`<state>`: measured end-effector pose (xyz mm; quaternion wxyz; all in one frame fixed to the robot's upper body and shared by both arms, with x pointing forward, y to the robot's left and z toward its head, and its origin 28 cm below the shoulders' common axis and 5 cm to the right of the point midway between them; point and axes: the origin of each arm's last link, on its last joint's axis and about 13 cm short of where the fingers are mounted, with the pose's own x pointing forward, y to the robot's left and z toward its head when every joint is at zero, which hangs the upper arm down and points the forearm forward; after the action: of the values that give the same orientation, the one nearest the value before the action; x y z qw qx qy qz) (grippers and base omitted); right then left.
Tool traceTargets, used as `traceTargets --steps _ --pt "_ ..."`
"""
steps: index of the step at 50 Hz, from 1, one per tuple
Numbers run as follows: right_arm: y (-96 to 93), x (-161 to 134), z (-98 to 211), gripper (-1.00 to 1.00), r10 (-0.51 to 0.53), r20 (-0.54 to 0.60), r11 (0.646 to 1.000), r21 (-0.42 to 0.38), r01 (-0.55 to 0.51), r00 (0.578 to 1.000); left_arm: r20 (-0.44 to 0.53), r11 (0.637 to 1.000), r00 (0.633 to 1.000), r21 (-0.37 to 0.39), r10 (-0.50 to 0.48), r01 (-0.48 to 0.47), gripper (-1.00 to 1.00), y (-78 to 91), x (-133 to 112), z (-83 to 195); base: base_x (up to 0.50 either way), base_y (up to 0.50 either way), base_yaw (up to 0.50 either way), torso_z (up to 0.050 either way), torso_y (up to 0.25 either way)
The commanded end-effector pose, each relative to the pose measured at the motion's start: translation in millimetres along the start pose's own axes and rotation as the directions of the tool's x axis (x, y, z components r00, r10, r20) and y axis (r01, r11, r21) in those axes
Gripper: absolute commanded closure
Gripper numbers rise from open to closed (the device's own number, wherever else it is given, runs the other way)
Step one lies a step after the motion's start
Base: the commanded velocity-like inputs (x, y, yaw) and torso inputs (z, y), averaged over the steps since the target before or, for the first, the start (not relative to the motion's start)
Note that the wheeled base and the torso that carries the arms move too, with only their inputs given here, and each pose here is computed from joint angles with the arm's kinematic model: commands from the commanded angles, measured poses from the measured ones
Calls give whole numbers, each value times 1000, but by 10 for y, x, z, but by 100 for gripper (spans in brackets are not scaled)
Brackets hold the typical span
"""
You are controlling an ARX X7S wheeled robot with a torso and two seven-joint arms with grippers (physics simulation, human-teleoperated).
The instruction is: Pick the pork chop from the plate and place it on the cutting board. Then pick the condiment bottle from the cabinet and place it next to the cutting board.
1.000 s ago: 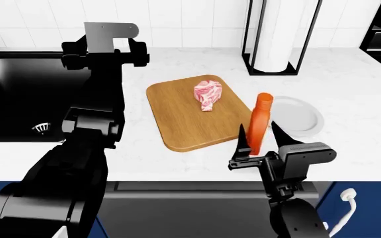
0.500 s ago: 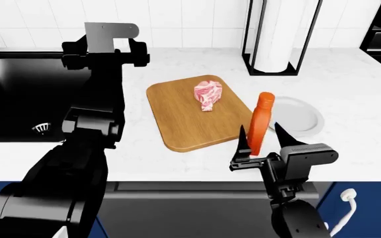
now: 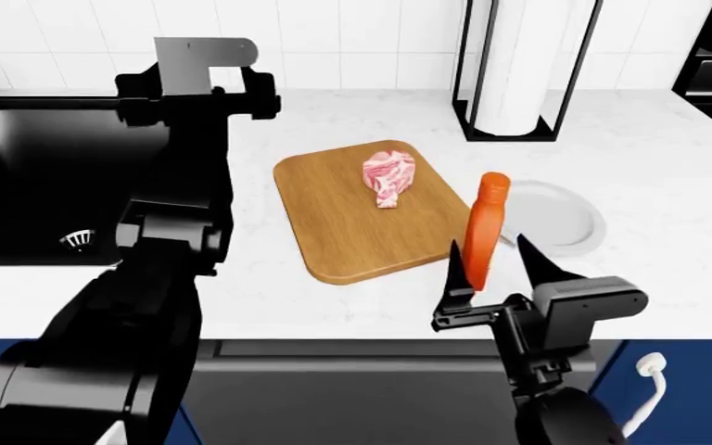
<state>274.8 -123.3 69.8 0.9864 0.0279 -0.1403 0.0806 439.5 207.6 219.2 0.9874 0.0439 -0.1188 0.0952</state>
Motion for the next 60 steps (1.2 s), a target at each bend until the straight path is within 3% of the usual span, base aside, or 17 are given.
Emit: traceTargets --steps 1,4,12,25,40,47,53,60 --pt "40 -79 168 -100 23 36 1000 12 -24 999 97 996 993 -59 -65 71 -100 -36 58 192 0 0 0 0 0" --pt "58 -107 231 -100 34 55 999 22 -35 998 131 990 987 -91 -94 106 -100 -55 52 297 0 0 0 0 0" --pt "90 -173 321 -100 54 83 997 42 -58 995 213 984 968 -88 -133 155 -100 2 -307 564 0 0 0 0 0" --pt "135 -322 511 -100 70 137 995 61 -79 988 291 990 951 -54 -107 128 -100 205 -858 697 0 0 0 0 0" --pt "210 -324 983 -100 72 220 996 31 -81 973 358 980 922 -78 -145 184 -100 395 -1630 533 0 0 0 0 0" --pt "251 -243 1228 -100 66 230 995 58 -81 971 333 945 930 -223 -155 238 -100 487 -1770 403 0 0 0 0 0" --pt "308 -211 1440 -100 83 261 992 73 -105 962 341 946 929 -227 -145 231 -100 543 -1879 360 0 0 0 0 0" --pt "353 -185 1588 -100 119 300 982 108 -157 947 414 938 902 -248 -124 242 -100 595 -2014 420 0 0 0 0 0"
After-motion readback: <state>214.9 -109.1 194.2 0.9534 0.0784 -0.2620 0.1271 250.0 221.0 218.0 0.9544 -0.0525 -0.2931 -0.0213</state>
